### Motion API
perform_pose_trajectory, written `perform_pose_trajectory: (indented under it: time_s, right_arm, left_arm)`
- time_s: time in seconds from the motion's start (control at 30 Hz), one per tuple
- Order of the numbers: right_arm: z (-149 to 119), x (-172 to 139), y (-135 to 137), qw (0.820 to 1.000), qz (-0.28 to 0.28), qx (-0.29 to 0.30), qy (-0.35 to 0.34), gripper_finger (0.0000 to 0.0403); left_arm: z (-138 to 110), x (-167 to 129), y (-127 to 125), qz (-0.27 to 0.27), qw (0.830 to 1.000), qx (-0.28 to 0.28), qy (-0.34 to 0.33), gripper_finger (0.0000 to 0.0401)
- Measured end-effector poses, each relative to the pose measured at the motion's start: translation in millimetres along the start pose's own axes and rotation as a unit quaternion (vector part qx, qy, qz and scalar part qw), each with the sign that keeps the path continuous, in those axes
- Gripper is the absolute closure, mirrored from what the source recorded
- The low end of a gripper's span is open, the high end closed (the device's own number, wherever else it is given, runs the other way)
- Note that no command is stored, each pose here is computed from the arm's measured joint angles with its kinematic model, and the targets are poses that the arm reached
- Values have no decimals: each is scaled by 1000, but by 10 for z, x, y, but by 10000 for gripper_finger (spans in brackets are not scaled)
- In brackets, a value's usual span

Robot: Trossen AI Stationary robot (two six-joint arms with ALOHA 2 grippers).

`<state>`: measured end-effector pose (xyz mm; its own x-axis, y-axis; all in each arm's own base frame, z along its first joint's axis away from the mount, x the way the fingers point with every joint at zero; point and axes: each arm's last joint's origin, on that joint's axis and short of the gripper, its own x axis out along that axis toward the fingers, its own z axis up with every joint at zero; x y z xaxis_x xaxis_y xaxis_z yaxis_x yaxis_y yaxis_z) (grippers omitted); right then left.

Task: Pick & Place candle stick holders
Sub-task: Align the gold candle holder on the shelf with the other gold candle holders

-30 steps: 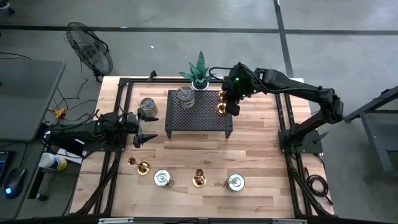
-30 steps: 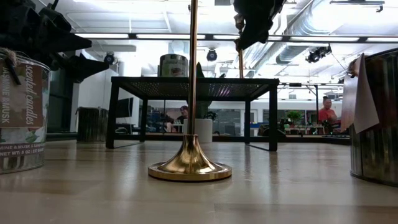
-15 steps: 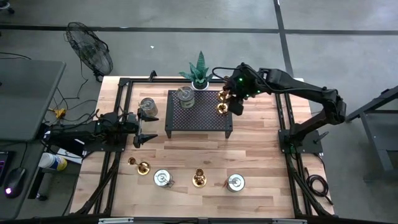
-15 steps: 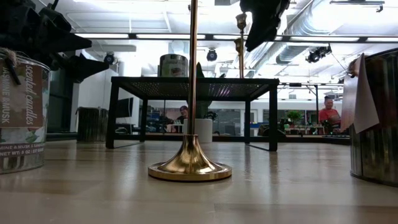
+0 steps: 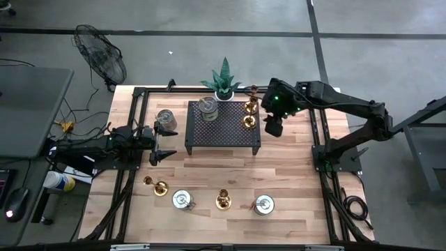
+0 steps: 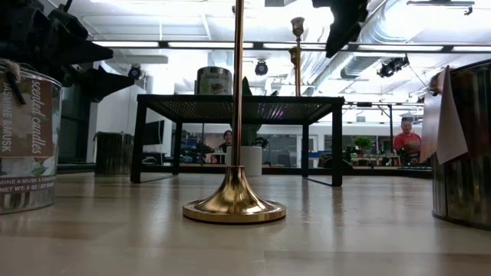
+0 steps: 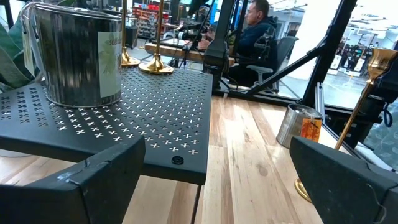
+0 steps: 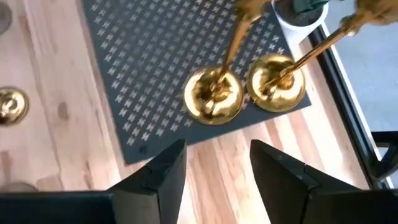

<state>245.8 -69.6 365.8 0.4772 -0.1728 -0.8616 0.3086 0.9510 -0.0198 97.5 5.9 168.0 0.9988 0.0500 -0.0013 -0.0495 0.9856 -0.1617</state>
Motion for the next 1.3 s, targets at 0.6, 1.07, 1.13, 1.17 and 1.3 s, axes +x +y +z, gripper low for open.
perform_pose_trajectory:
  time_s: [0.6, 1.07, 1.13, 1.17, 1.3]
  right_arm:
    - [-854, -151, 514, 996, 81, -4, -21, 242]
    - [-1332, 220, 951, 971, 181, -115, -107, 222]
    - [-1360, 321, 1013, 968, 181, -122, -121, 212]
    - [-1371, 372, 1044, 967, 184, -125, -127, 206]
    - [-1360, 537, 1191, 958, 199, -141, -149, 177]
  left_arm:
    - [0, 0, 0, 0, 1000, 0, 0, 9]
    - [2, 0, 0, 0, 1000, 0, 0, 9]
    - [3, 0, 0, 0, 1000, 0, 0, 9]
    - [3, 0, -1, 0, 1000, 0, -1, 9]
    - [3, 0, -1, 0, 1000, 0, 0, 9]
